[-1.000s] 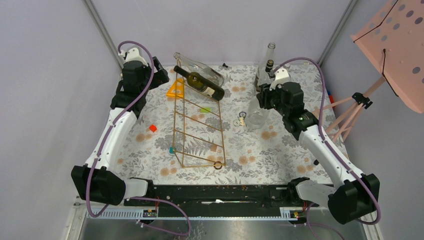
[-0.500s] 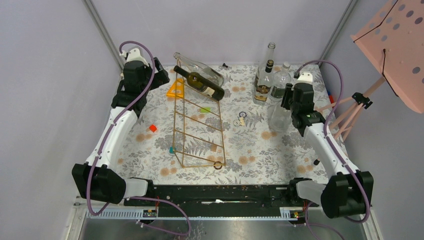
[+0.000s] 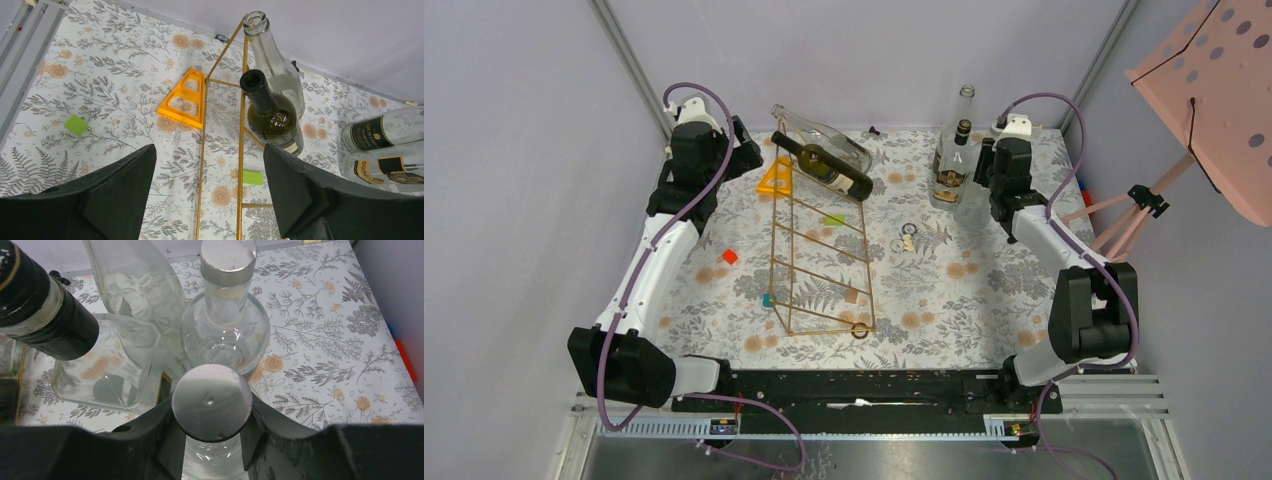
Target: Take the wine bottle off the wine rack
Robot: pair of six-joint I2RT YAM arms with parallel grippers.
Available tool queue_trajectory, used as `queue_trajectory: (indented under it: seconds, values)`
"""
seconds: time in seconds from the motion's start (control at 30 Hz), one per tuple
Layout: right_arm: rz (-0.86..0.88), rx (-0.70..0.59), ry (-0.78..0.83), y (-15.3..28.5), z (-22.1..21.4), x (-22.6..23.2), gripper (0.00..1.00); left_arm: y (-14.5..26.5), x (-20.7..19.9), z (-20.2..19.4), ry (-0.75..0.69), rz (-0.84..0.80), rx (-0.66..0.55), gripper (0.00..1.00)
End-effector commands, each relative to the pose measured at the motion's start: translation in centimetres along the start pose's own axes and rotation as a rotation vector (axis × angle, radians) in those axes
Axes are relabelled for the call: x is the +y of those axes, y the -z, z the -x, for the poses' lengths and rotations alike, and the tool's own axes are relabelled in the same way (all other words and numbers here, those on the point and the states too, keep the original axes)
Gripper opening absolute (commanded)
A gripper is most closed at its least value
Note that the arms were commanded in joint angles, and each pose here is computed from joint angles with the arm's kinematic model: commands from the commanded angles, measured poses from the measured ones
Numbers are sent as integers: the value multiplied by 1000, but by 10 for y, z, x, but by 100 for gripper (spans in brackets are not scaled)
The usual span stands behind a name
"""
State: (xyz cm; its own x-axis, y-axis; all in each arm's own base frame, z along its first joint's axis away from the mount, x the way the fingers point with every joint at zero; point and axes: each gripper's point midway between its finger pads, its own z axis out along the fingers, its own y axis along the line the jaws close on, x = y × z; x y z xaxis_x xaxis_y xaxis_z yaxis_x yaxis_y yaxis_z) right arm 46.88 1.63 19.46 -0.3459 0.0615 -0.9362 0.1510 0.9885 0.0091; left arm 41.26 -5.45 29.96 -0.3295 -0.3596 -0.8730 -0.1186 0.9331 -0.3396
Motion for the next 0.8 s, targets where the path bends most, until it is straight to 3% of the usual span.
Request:
queue_trajectory:
  seconds: [0.0, 0.17, 0.43, 0.53, 0.77]
  values:
    - [49, -356, -104, 8, 109, 9, 3, 4, -10, 26, 1, -39, -70, 84]
    - [86, -337, -109, 3, 94, 16, 31, 4, -10, 25, -1, -37, -69, 84]
    - [131, -381, -60, 21, 103, 19, 65, 1, -11, 23, -2, -45, -58, 84]
    - [133, -404, -38, 31, 111, 18, 70, 1, -11, 23, -4, -44, -58, 84]
    - [87, -510, -35, 78, 150, 0, 71, 0, -11, 22, -7, -46, -51, 84]
